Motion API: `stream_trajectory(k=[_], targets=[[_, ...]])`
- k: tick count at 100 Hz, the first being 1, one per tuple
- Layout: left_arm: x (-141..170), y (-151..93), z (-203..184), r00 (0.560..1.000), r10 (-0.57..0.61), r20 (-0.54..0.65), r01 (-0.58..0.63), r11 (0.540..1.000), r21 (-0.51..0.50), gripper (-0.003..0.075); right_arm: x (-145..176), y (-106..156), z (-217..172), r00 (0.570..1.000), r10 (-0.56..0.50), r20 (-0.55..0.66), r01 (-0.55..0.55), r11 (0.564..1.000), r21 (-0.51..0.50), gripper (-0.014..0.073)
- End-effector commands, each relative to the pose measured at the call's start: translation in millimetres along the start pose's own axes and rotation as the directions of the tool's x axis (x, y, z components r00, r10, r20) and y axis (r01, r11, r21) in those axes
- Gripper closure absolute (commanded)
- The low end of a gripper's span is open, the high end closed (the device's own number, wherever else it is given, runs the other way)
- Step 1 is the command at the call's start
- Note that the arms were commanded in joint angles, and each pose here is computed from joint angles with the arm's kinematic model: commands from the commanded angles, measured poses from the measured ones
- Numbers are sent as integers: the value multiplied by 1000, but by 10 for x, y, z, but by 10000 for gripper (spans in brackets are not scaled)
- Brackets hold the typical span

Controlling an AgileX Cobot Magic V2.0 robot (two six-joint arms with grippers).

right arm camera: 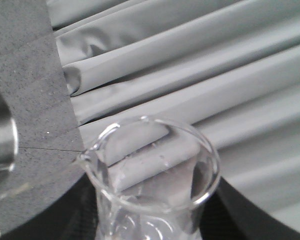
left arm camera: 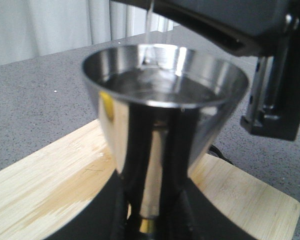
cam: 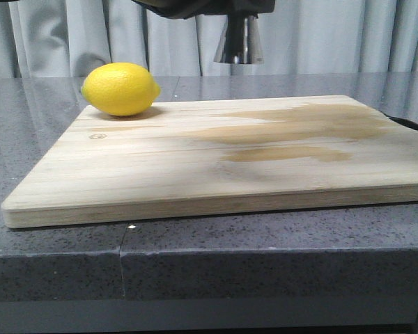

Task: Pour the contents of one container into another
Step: 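Tilt the beaker upright with the right gripper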

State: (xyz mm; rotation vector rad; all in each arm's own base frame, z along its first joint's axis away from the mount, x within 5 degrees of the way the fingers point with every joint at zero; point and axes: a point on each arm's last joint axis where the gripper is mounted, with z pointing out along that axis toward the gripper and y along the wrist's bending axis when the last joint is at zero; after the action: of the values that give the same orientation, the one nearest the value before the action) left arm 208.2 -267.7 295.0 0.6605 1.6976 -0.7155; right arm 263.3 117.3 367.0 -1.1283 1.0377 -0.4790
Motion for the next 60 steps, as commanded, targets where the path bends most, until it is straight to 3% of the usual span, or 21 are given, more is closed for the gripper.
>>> stream_trajectory(k=[1, 13, 23, 44, 60], targets=[[-298, -45, -84, 986, -5, 166, 3, 1000, 13, 739, -98, -230, -68, 982, 186, 45, -189, 977, 96, 403], [-298, -45, -84, 986, -5, 166, 3, 1000, 13, 739, -63, -221, -67, 901, 432, 28, -433, 897, 90, 403], [-298, -45, -84, 986, -5, 166, 3, 1000, 13, 739, 20, -199, -48, 836, 548, -3, -545, 832, 105, 403], [-298, -45, -84, 986, -5, 166, 3, 1000, 13, 739, 443, -102, 137, 719, 692, -69, -666, 714, 214, 403], [-298, -45, -84, 986, -5, 166, 3, 1000, 13, 739, 824, 173, 292, 629, 771, -101, -727, 629, 276, 403]])
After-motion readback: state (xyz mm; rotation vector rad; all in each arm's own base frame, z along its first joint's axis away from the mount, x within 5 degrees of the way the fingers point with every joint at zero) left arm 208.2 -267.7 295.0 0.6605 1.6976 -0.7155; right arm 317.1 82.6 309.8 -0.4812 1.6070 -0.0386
